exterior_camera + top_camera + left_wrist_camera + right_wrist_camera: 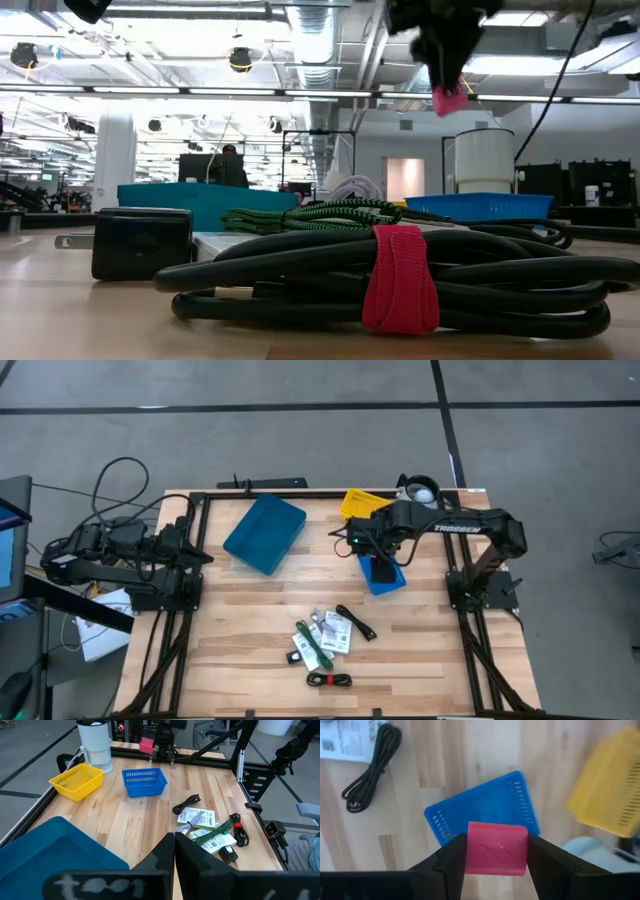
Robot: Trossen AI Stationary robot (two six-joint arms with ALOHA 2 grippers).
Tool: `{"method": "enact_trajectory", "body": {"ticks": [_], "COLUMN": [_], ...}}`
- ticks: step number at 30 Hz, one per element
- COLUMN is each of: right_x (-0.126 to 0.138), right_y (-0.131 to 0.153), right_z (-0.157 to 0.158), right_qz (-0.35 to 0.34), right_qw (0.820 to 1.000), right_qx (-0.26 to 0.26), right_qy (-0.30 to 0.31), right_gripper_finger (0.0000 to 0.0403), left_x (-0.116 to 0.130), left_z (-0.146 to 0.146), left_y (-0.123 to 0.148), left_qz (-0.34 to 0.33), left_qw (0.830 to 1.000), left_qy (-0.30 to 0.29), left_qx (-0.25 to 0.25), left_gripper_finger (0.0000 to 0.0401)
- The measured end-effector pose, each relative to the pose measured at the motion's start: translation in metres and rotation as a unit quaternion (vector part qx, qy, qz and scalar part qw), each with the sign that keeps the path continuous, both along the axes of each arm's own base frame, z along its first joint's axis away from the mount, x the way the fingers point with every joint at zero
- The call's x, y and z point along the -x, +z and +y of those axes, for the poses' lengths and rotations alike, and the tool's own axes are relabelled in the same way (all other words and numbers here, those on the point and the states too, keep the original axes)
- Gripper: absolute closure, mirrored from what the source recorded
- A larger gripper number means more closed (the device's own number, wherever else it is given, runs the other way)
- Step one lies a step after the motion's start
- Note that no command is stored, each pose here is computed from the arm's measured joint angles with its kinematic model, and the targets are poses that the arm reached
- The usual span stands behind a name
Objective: Pick and place items into bin
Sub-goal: Put the pink charger adapter into the blue bin
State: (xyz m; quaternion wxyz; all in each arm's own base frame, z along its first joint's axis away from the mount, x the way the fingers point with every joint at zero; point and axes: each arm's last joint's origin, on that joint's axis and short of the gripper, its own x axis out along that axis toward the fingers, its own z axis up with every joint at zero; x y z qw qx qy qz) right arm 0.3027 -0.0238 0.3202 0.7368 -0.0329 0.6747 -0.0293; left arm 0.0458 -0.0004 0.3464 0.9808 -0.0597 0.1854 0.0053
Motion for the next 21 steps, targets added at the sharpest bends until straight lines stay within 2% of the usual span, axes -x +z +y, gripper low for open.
{"method": "enact_trajectory", "body": {"ticks": [3,12,17,21], "right_x": [0.003,0.016,0.019,0.019], "right_y": [-0.022,-0.087,-0.102,-0.102], "right_z": [0.001,-0.003,-0.007,-0.009], "right_qz": [0.000,0.069,0.071,0.068], "right_qw": [1.000,0.997,0.997,0.998], "right_qx": [-0.016,-0.023,-0.020,-0.020], "right_qy": [0.007,0.008,0.001,-0.002], "right_gripper_finger": [0.0230,0.0229,0.0223,0.0214], "left_x": [0.000,0.000,0.000,0.000], "left_z": [0.000,0.000,0.000,0.000], "left_y": [0.000,0.000,0.000,0.000], "left_qz": [0.000,0.000,0.000,0.000], "left_qw": [1.000,1.000,1.000,1.000], "left_qy": [0.000,0.000,0.000,0.000], "left_qx": [0.000,0.000,0.000,0.000], "left_gripper_finger": [0.0401,0.0401,0.0401,0.0401]}}
